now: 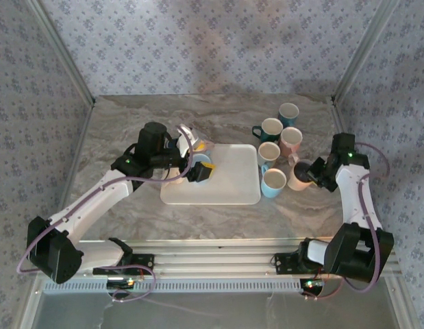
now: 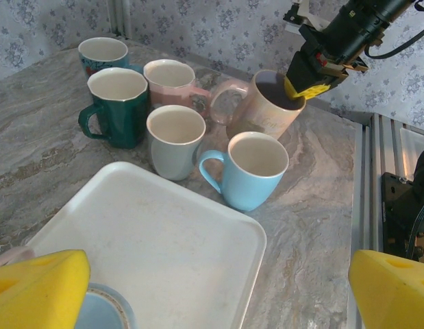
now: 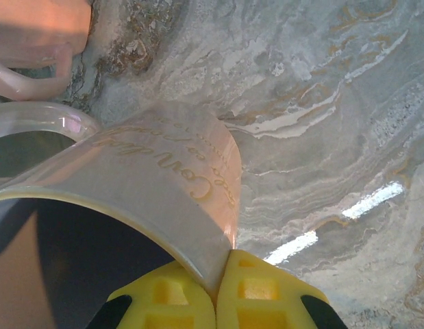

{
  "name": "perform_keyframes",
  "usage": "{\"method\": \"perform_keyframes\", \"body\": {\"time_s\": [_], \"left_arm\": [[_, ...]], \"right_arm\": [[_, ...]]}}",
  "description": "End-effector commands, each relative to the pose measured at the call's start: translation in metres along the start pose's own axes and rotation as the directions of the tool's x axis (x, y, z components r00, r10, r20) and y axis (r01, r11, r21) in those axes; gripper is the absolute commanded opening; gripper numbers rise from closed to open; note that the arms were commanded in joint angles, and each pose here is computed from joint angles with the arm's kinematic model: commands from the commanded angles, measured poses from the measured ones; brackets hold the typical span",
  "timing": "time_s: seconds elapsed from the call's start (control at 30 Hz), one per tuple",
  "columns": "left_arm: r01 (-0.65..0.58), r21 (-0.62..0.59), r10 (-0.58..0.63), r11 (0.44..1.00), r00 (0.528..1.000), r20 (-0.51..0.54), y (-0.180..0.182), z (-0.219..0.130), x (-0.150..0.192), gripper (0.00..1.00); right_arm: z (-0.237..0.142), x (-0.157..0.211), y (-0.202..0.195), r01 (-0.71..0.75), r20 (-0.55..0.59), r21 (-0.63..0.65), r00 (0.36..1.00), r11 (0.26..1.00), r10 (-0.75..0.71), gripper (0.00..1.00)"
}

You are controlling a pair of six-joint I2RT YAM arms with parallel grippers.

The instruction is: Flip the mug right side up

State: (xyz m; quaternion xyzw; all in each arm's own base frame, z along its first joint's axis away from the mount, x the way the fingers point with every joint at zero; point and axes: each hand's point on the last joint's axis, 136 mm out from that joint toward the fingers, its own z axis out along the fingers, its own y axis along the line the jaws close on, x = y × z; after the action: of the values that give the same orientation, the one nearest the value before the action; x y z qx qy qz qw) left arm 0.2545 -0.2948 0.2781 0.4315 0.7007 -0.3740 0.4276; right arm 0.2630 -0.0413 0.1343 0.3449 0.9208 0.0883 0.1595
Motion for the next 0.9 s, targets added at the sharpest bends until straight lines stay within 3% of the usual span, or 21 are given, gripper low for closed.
{"method": "perform_keyframes", "body": {"time_s": [0.0, 0.43, 0.6, 0.77, 0.87], "left_arm": [[-0.039, 0.03, 0.038, 0.999, 0.999, 0.031, -0.012, -0.008, -0.014, 0.97], [-0.031, 0.027, 0.03, 0.999, 0.999, 0.023, -0.012, -0.007, -0.012, 0.98], [-0.035, 0.021, 0.035, 0.999, 0.999, 0.035, -0.011, -0.008, -0.016, 0.99], [-0.033, 0.009, 0.032, 0.999, 0.999, 0.035, -0.01, -0.009, -0.016, 0.99], [-0.024, 0.011, 0.024, 1.0, 0.999, 0.031, -0.01, -0.009, -0.014, 0.99]], "right_arm": [[0.0, -0.015, 0.017, 0.041, 0.044, -0.072, 0.998, 0.997, -0.038, 0.0], [0.017, -0.013, 0.013, 0.083, -0.019, -0.033, 0.996, 0.996, -0.084, 0.02], [0.023, -0.01, 0.016, 0.094, -0.046, -0.033, 0.994, 0.995, -0.096, 0.13], [0.015, -0.013, 0.019, 0.114, -0.012, -0.023, 0.993, 0.993, -0.114, 0.43], [0.003, -0.015, 0.021, 0.111, 0.022, -0.03, 0.994, 0.993, -0.111, 0.48]]}}
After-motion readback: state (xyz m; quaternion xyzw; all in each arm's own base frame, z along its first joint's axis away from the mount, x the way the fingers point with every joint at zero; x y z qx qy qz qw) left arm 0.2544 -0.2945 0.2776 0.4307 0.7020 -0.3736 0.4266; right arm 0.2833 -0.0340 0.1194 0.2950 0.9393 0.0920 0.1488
